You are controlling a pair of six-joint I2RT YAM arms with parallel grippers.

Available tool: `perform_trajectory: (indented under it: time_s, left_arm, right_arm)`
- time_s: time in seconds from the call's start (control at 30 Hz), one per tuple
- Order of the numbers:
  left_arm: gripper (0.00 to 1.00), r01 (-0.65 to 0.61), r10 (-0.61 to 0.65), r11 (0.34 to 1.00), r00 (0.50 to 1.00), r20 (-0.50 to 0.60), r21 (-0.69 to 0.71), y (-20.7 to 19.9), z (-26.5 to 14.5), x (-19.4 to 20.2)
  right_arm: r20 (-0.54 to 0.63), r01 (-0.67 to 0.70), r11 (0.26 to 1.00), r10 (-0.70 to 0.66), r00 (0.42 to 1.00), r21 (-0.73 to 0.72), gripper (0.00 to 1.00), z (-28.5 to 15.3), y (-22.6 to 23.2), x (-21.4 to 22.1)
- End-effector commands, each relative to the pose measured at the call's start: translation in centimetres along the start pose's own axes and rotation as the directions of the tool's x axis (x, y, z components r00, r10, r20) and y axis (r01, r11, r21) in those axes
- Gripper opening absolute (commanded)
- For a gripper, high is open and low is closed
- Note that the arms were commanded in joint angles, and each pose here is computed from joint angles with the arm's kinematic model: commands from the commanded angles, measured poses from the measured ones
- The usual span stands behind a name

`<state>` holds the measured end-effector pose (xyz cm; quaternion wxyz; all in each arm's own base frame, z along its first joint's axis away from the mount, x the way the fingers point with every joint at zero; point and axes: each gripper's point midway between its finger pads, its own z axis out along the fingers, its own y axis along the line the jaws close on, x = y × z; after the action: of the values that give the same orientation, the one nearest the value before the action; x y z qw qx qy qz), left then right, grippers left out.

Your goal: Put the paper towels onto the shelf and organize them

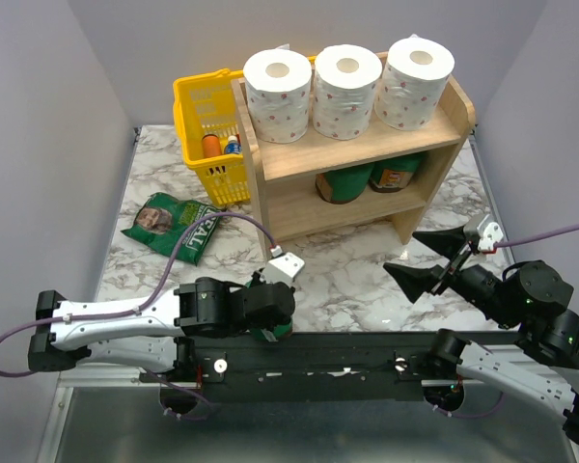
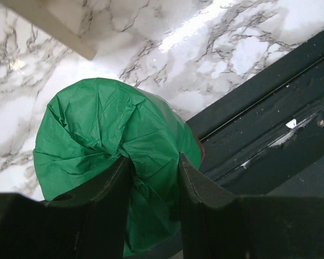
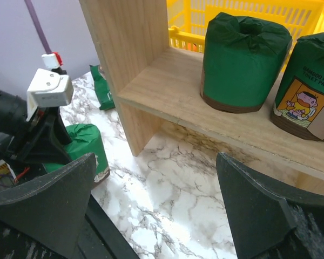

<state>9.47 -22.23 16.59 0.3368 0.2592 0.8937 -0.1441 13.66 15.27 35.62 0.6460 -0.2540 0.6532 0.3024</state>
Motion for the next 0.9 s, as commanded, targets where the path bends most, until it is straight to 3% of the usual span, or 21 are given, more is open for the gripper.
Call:
perform_trajectory:
  time_s: [0.0,0.37,0.5,0.87]
  left_arm:
    - [0.29,-0.139,0.139,0.990,0.978,0.154,-0.011,-2.0,-0.7,-3.5]
    - [0.29,-0.349,0.346,0.936,0.903,0.254,-0.036,-5.3,-1.9,-8.4]
    - [0.29,-0.437,0.444,0.895,0.852,0.277,-0.089,-5.7,-2.1,-10.3]
    - [0.30,-0.519,0.573,0.819,0.760,0.307,-0.244,-6.2,-2.3,-14.8]
  right_arm:
    - [0.006,-0.025,0.999,0.025,1.000,0.030,1.00,-1.0,-0.5,-0.4]
    - [0.006,-0.048,0.998,0.047,0.999,0.046,1.00,-1.8,-0.8,-0.5]
    - [0.009,-0.051,0.998,0.051,0.999,0.047,1.00,-1.9,-0.9,-0.4]
    - [0.001,-0.059,0.997,0.059,0.998,0.051,1.00,-2.0,-0.9,-0.2]
